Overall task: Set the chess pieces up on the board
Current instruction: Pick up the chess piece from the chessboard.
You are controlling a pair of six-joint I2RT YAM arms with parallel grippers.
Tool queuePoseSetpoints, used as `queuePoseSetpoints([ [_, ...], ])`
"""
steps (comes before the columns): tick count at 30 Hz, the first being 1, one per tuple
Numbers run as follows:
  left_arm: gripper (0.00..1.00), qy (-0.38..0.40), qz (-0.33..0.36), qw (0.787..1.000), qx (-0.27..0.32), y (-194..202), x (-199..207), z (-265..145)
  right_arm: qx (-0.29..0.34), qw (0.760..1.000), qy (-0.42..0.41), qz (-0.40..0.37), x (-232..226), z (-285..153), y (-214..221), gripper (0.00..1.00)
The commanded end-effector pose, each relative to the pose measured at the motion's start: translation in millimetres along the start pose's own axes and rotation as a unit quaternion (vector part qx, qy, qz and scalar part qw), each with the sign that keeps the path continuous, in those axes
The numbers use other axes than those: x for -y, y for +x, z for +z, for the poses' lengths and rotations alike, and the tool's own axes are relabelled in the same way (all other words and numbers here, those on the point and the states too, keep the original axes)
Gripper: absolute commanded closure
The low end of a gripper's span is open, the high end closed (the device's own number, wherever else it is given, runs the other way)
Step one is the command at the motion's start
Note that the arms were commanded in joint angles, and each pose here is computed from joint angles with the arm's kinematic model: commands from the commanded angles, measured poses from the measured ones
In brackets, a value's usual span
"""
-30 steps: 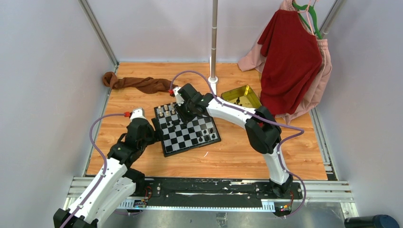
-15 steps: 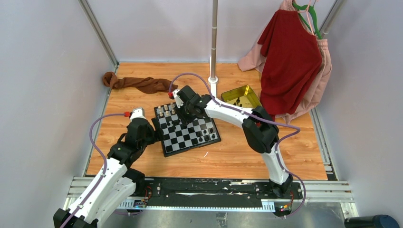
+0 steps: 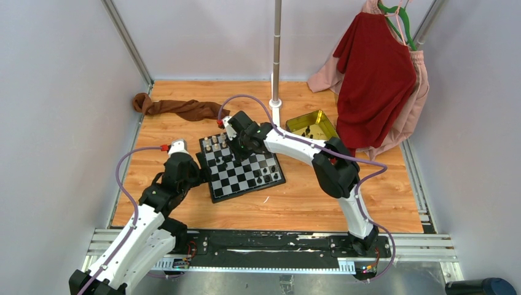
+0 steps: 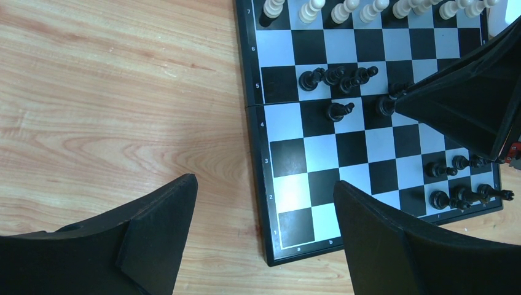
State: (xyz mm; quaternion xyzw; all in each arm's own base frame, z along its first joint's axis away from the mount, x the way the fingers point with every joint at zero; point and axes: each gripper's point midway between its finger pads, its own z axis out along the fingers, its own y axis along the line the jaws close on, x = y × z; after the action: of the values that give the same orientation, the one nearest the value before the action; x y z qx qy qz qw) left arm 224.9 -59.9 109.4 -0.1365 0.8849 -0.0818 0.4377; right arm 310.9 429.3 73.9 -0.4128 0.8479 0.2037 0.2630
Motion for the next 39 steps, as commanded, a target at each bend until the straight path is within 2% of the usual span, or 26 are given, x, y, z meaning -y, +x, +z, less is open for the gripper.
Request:
queuePoseSetpoints([
  [1,0.12,0.013,0.004,1.000,0.004,-2,6,0,-0.008,1.000,-0.001,-0.006,-6,-1,1,0.92],
  [10,0.12,0.012,0.004,1.000,0.004,-1,5,1,-0.002,1.000,0.003,-0.013,-6,-6,-1,1.00],
  [29,0.12,0.003,0.002,1.000,0.006,-2,2,1,0.017,0.999,0.005,-0.034,-10,-25,-13,1.00],
  [39,0.12,-0.001,-0.003,1.000,0.013,-4,0,-2,-0.002,0.999,-0.001,-0.042,-29,-47,12,1.00],
])
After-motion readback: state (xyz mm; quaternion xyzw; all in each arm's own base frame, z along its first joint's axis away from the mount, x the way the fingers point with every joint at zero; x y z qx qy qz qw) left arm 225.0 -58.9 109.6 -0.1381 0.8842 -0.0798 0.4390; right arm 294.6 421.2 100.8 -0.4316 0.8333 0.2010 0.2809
